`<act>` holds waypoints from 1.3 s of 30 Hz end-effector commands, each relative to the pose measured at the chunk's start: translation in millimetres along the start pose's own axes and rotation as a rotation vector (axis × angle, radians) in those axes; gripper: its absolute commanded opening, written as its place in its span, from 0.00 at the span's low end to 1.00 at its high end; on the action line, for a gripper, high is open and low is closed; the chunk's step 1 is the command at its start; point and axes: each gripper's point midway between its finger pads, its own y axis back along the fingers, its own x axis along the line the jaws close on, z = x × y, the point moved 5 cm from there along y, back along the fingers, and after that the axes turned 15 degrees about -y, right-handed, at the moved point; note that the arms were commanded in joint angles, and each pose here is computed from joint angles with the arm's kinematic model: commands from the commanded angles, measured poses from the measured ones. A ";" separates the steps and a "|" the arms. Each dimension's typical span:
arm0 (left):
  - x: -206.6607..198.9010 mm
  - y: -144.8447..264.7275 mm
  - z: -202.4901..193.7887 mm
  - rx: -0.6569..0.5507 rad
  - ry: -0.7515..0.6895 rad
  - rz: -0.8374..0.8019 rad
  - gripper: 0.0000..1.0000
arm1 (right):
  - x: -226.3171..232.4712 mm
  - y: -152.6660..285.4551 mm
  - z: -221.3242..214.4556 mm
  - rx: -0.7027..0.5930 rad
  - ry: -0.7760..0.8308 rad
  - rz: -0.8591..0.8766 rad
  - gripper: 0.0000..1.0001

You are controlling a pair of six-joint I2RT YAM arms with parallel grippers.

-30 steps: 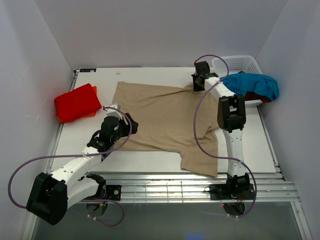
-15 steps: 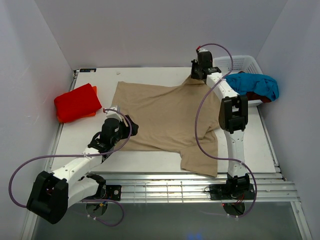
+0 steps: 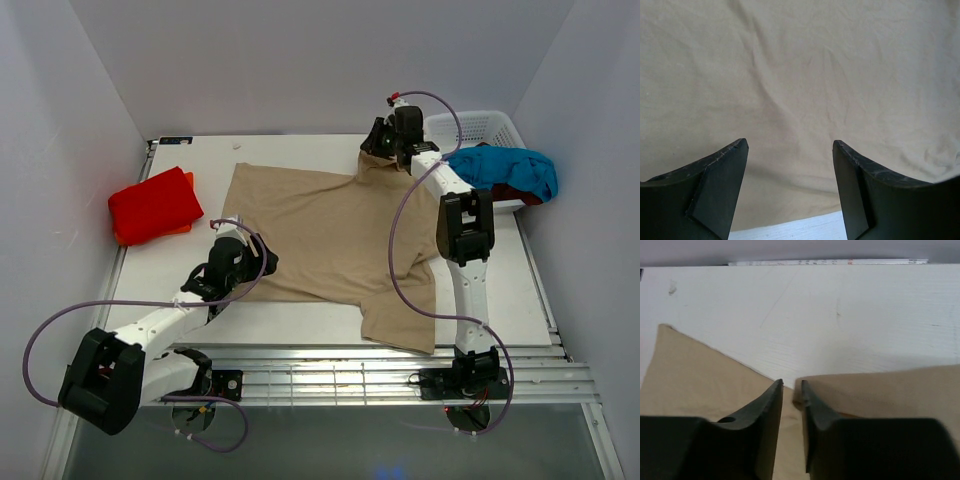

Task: Fold and stack the t-shirts
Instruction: Fold the tshirt

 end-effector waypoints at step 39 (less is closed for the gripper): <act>82.8 -227.1 189.6 -0.136 -0.188 0.060 0.80 | -140.5 26.6 32.2 -0.032 0.075 -0.452 0.49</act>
